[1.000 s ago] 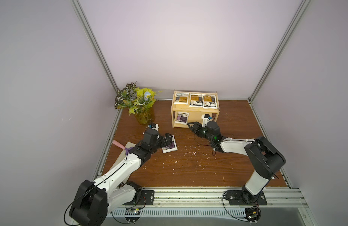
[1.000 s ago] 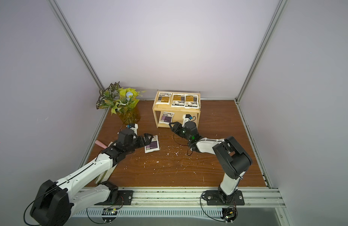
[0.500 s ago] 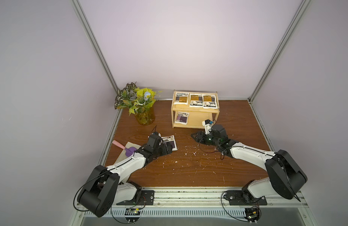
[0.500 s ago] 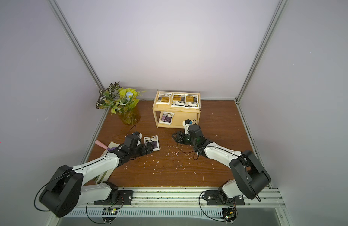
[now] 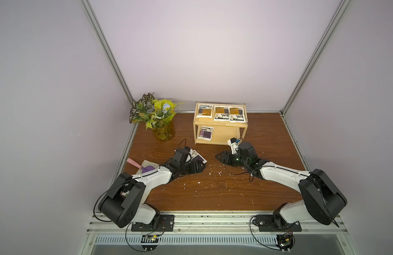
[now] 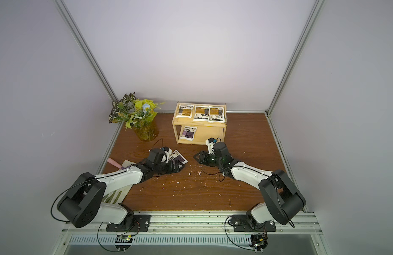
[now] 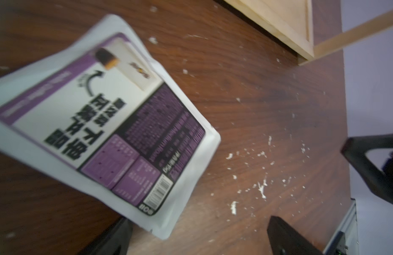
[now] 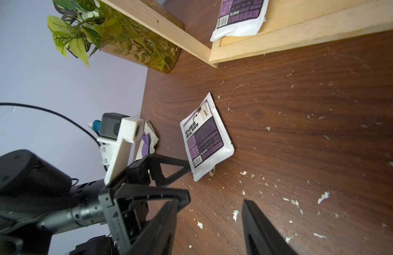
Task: Place the bagged coffee beans on the shelf by color
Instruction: Adjust the bagged coffee beans at the center of the board.
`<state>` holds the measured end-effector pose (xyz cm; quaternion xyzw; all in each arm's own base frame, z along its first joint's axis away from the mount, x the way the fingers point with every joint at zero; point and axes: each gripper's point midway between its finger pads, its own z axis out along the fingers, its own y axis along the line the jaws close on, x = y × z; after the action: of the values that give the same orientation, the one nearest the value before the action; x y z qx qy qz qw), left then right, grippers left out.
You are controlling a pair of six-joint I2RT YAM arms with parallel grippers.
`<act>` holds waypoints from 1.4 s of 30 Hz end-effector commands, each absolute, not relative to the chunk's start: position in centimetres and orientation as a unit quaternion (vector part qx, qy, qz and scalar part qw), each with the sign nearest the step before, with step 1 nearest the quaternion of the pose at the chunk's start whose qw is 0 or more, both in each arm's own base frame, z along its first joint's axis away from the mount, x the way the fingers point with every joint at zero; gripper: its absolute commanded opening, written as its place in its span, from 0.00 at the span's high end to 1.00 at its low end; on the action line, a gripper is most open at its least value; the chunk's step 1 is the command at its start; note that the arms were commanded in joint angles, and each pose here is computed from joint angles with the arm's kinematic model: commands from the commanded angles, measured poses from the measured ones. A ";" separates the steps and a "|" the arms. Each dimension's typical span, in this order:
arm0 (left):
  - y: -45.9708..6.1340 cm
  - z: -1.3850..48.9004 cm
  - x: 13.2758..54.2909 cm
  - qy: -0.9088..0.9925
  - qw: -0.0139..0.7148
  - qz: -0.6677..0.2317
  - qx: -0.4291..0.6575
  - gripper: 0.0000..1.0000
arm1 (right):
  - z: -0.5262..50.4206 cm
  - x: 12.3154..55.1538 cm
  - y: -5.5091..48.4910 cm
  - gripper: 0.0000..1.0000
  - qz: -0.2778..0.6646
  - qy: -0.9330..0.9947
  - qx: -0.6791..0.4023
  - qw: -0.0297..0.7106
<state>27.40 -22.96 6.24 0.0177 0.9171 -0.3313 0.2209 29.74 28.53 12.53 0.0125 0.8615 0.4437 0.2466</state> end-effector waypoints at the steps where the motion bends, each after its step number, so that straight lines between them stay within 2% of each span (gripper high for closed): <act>1: -25.1 8.8 27.3 0.900 0.230 -0.368 0.039 0.00 | 12.3 29.2 29.2 0.46 0.461 0.859 0.012 0.224; 6: -22.7 11.2 28.5 0.902 0.291 -0.318 0.021 0.00 | 11.2 29.1 29.7 0.46 0.465 0.862 0.024 0.199; 16: -15.8 12.2 32.6 0.896 0.362 -0.251 -0.058 0.00 | 9.5 29.2 32.5 0.46 0.483 0.858 0.056 0.164; 29: -14.7 8.1 35.6 0.904 0.337 -0.255 -0.057 0.00 | 7.8 29.9 35.8 0.46 0.481 0.857 0.121 0.143; 42: -15.4 6.5 35.4 0.904 0.321 -0.278 -0.051 0.00 | 5.9 31.3 36.3 0.46 0.458 0.860 0.174 0.140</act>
<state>35.28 -15.28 6.54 -0.0614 0.9076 -0.2700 0.3157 30.14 35.66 4.89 0.1625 0.8676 0.4531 0.1249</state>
